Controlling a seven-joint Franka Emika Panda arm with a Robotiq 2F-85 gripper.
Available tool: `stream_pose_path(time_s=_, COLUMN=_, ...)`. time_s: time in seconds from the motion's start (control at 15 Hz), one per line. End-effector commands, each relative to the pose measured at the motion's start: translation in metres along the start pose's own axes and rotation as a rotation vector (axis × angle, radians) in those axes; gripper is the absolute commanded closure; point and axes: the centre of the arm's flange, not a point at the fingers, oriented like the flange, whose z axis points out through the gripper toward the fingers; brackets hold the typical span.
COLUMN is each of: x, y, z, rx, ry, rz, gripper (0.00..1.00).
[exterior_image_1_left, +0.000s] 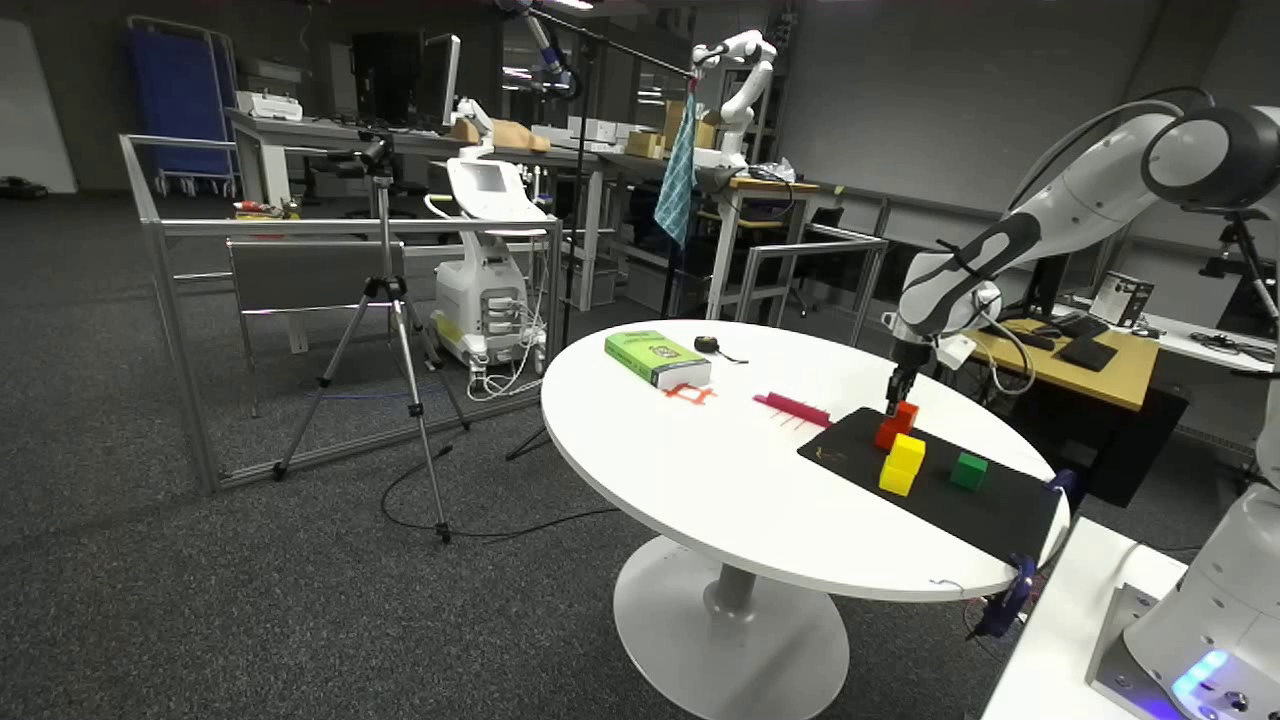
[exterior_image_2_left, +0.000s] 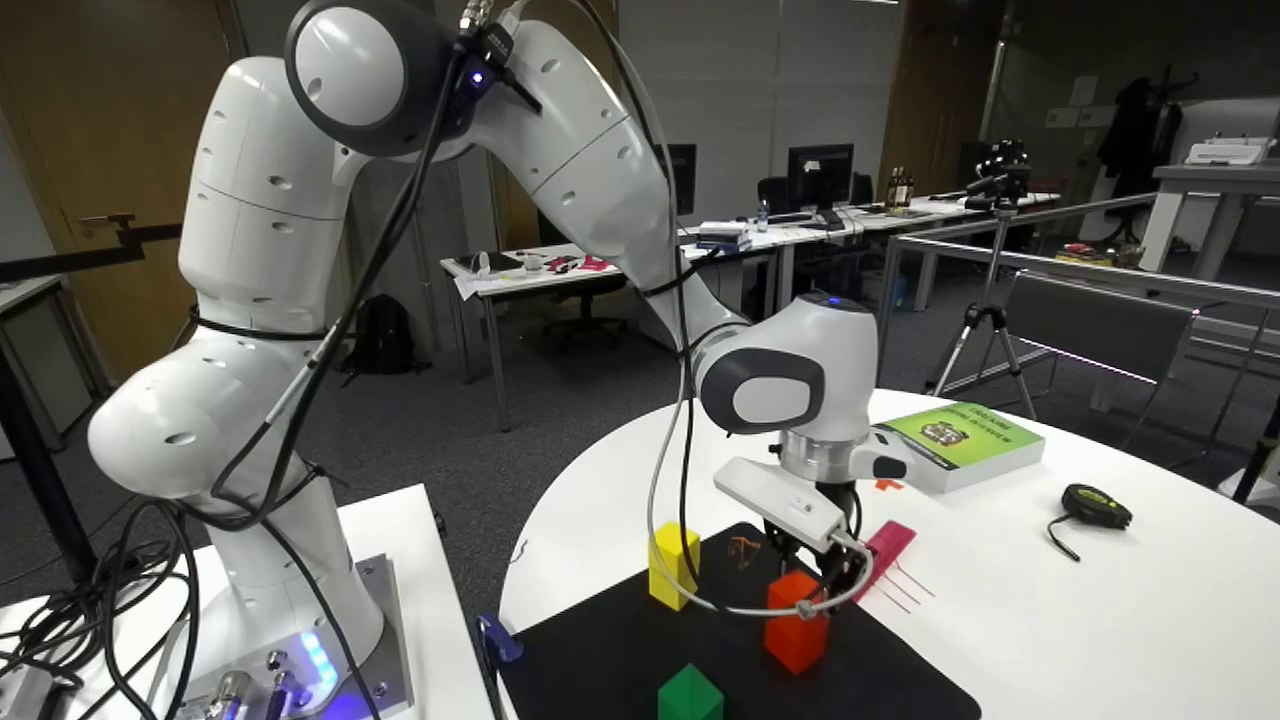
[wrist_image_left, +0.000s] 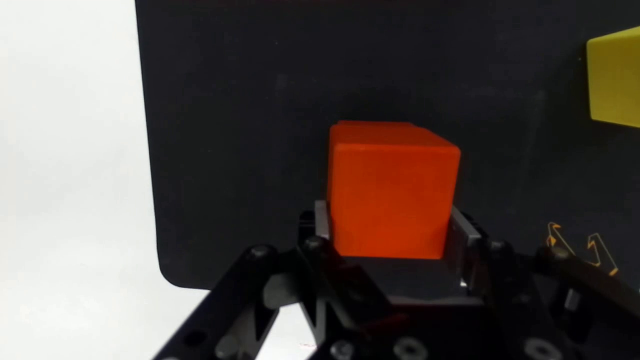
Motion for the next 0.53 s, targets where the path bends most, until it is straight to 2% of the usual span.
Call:
stream_pose_path(time_s=0.0, x=-0.0121, y=0.0001, z=-0.0049, rx=0.024, ry=-0.011, rz=-0.016, gripper=0.70)
stream_pose_path(time_s=0.47, x=-0.0112, y=-0.0039, z=-0.0042, rx=0.034, ry=0.003, rz=0.017, gripper=0.70)
